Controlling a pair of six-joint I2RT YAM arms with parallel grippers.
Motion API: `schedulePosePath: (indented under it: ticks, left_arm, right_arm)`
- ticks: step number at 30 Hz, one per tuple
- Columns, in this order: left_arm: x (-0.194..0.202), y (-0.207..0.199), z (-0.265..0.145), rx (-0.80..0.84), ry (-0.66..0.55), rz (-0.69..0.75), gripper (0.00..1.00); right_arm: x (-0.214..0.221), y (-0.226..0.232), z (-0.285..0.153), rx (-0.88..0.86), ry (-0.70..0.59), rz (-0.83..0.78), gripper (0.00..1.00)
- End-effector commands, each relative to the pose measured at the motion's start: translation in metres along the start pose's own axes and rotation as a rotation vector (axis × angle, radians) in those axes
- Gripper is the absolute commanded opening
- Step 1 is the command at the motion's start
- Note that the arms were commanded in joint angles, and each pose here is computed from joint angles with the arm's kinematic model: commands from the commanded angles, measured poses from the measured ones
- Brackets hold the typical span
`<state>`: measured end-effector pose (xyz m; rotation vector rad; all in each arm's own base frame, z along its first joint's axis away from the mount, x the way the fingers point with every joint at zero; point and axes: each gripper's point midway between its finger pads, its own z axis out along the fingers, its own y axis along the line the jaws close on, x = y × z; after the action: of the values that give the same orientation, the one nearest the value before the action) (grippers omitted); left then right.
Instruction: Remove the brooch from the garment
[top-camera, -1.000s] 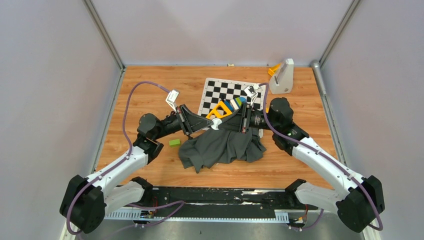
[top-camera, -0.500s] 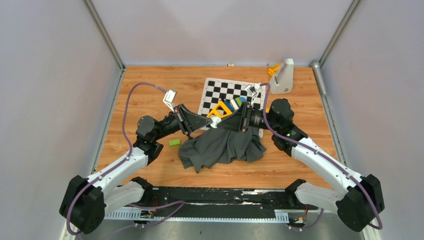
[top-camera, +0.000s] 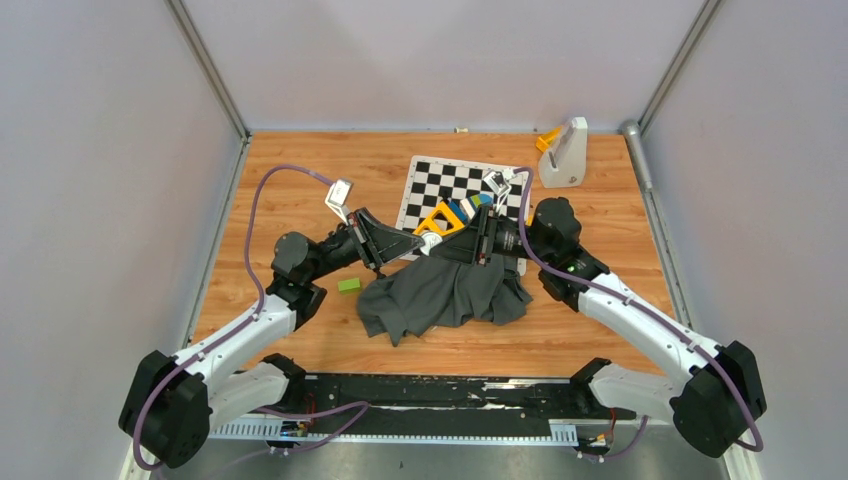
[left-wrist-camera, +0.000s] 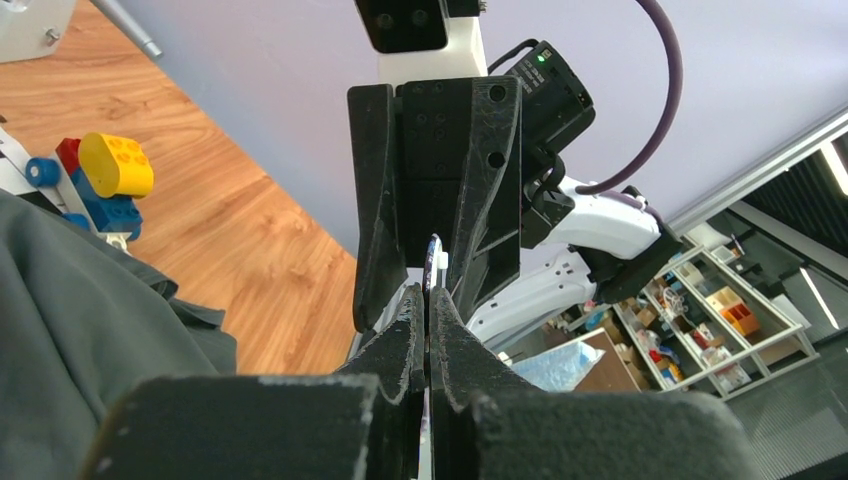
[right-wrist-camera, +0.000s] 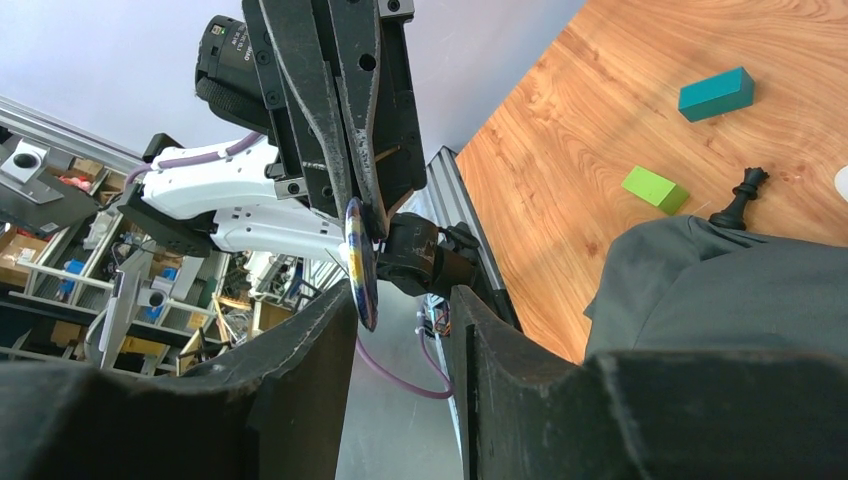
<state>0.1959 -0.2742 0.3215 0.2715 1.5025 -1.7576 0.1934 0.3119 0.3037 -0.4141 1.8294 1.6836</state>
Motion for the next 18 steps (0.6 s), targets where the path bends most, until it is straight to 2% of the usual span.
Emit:
schedulePosePath:
  ticks: [1,7,8,9,10,18]
  left_arm:
    - [-0.0041,-0.005,-0.0003,0.019,-0.023,0.015,0.0]
    - [-0.0047,-0.0051,-0.0007,0.018,-0.029,0.018,0.0]
    - [-0.005,-0.0054,-0.0006,0.019,-0.029,0.018,0.0]
    - [-0.005,-0.0046,-0.0006,0.016,-0.03,0.016,0.0]
    - [-0.0051,-0.0044,-0.0007,0.015,-0.032,0.015,0.0]
    - [-0.0064,-0.0054,-0.0006,0.016,-0.035,0.015,0.0]
  right_arm:
    - [-0.0195,0.0189,0.0045,-0.047,-0.052,-0.077,0.39]
    - [-0.0185,0.0242,0.0034,-0.068,-0.054,-0.097,0.43]
    - [-0.0176,0.0255,0.0029,-0.074,-0.053,-0.105,0.47]
    - [-0.0166,0.0265,0.0016,-0.077,-0.055,-0.116,0.56]
    - [-0.0165,0.0267,0.0012,-0.077,-0.057,-0.12,0.57]
    - [-0.0195,0.0251,0.0046,-0.061,-0.059,-0.114,0.49]
